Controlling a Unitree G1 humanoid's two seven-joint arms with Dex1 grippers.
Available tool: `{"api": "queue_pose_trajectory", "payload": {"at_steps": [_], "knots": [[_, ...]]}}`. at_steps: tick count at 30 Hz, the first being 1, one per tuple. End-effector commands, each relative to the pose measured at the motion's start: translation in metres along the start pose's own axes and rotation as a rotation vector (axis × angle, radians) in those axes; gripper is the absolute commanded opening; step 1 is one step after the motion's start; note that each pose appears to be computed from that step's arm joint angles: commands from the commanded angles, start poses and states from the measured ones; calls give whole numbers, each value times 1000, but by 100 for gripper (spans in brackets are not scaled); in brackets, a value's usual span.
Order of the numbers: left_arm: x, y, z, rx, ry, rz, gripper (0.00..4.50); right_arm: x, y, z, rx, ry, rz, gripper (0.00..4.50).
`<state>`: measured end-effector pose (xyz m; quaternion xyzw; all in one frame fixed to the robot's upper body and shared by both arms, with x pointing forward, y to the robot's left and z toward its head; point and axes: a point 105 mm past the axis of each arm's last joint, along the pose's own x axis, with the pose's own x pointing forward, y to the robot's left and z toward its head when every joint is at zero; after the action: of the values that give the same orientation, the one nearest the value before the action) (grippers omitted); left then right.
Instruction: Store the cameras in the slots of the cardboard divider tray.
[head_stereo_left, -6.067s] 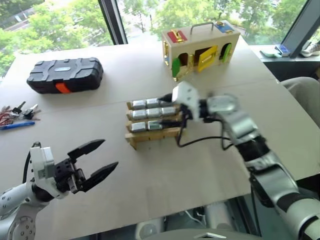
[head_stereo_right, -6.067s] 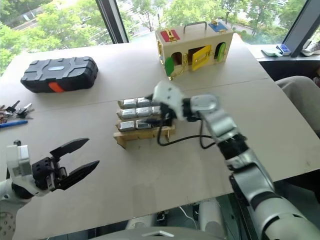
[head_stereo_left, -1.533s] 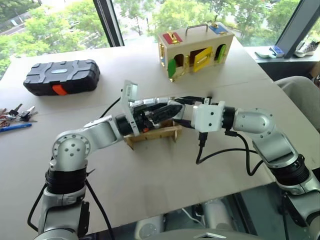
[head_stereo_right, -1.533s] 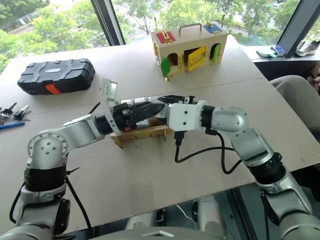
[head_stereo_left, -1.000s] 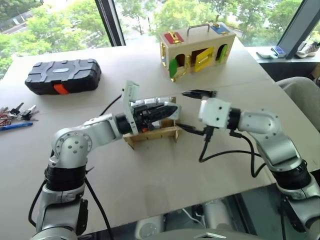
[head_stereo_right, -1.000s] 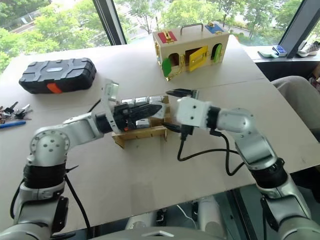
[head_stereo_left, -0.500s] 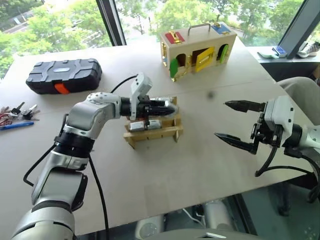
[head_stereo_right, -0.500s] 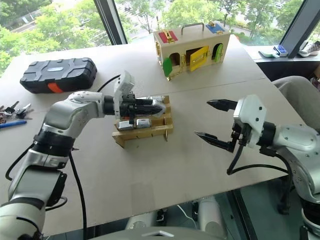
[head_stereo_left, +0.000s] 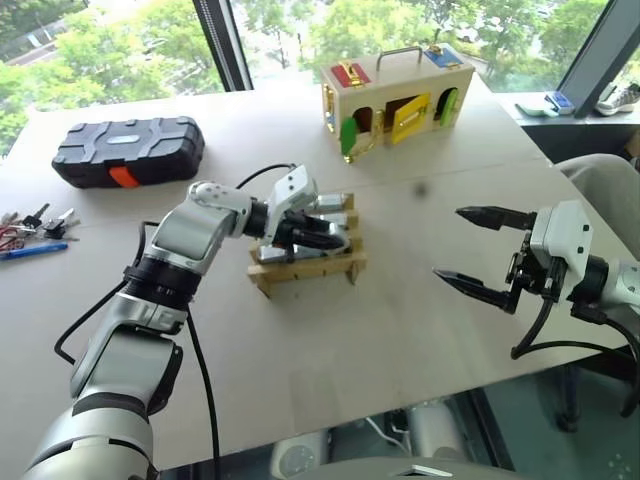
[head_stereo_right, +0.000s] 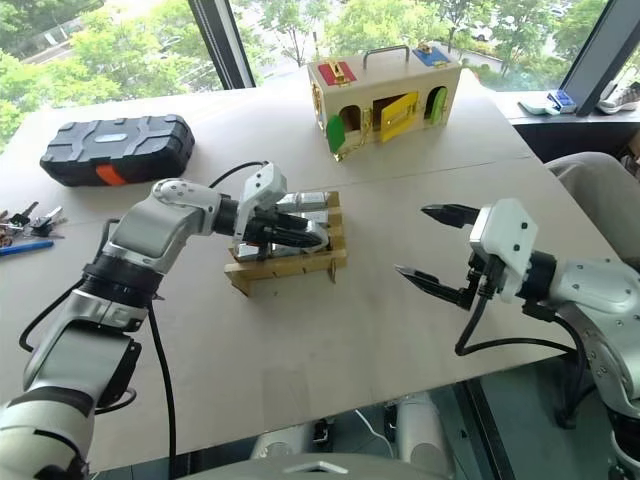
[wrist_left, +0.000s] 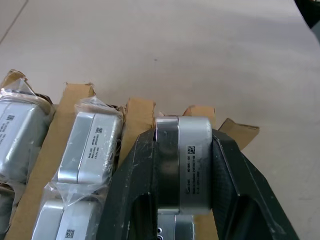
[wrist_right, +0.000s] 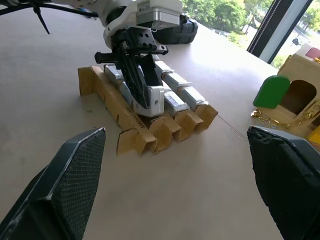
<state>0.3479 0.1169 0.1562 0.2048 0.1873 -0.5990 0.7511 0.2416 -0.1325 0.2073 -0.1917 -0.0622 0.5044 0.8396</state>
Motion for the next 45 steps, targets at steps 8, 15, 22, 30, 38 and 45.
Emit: {"api": "queue_pose_trajectory", "payload": {"at_steps": [8, 15, 22, 30, 38, 45], "knots": [[-2, -7, 18, 125, 54, 40, 125, -3, 1, 11, -63, -25, -5, 450], [-47, -9, 82, -94, -361, 109, 356, 0, 1, 8, -38, -45, -55, 450], [-116, 17, 41, -246, -667, 635, 356, -7, -22, -8, 32, -38, -280, 450], [-146, -41, -50, -270, -573, 933, 356, -25, -25, -28, 60, 0, -402, 450], [-152, -88, -94, -342, -463, 989, 356, -44, -15, -44, 84, 41, -482, 450], [-145, -112, -107, -377, -411, 906, 356, -44, -16, -49, 83, 51, -457, 450]]}}
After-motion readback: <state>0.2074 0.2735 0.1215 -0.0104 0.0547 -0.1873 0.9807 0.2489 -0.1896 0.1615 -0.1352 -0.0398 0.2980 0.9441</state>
